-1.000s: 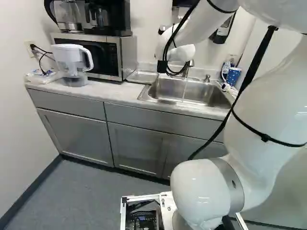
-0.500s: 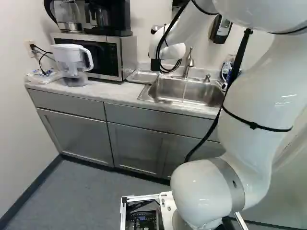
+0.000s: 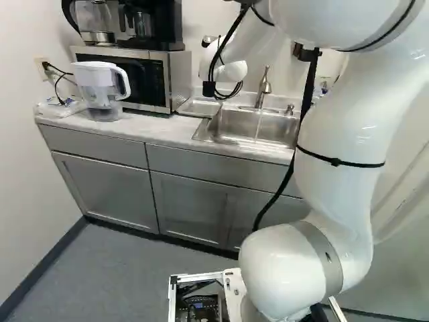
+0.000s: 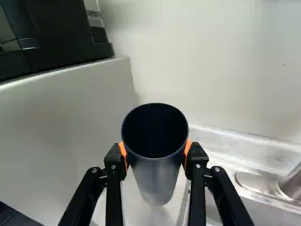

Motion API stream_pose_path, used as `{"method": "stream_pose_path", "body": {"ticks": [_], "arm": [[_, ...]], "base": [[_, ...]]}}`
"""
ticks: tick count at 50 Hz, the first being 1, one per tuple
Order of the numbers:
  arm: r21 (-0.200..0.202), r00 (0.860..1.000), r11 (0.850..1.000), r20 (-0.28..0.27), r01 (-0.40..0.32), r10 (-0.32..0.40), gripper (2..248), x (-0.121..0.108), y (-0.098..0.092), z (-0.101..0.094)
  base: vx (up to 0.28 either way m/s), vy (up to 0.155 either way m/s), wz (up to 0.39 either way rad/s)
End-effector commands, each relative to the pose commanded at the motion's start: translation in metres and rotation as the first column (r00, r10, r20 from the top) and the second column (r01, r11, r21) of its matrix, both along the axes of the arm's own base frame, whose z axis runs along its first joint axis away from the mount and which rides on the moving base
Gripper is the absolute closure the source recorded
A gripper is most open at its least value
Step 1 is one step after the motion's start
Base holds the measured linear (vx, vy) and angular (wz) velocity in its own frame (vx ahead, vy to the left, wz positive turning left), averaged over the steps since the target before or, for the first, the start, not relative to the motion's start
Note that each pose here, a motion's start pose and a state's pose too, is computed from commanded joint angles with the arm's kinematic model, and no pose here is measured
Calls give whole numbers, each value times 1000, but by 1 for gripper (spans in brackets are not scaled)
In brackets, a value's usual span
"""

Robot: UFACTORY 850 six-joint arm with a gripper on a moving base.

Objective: Rinse the cup and place it in the tray

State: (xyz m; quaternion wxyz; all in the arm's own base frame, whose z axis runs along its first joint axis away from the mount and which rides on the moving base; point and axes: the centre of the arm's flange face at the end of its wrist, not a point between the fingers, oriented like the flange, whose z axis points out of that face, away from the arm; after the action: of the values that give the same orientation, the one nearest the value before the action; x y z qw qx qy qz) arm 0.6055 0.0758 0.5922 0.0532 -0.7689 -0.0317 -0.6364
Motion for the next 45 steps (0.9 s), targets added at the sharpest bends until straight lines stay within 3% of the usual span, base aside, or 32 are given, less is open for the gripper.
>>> {"method": "stream_pose_path", "body": {"ticks": [12, 20, 45], "arm": [[3, 1000, 1000, 25, -13, 13, 125, 23, 11, -11], [4, 999, 1000, 35, -13, 13, 125, 24, 11, -18], [-1, 1000, 1000, -12, -13, 13, 125, 26, 11, -46]], "base": [[0, 0, 0], [0, 0, 0], [0, 0, 0]]}}
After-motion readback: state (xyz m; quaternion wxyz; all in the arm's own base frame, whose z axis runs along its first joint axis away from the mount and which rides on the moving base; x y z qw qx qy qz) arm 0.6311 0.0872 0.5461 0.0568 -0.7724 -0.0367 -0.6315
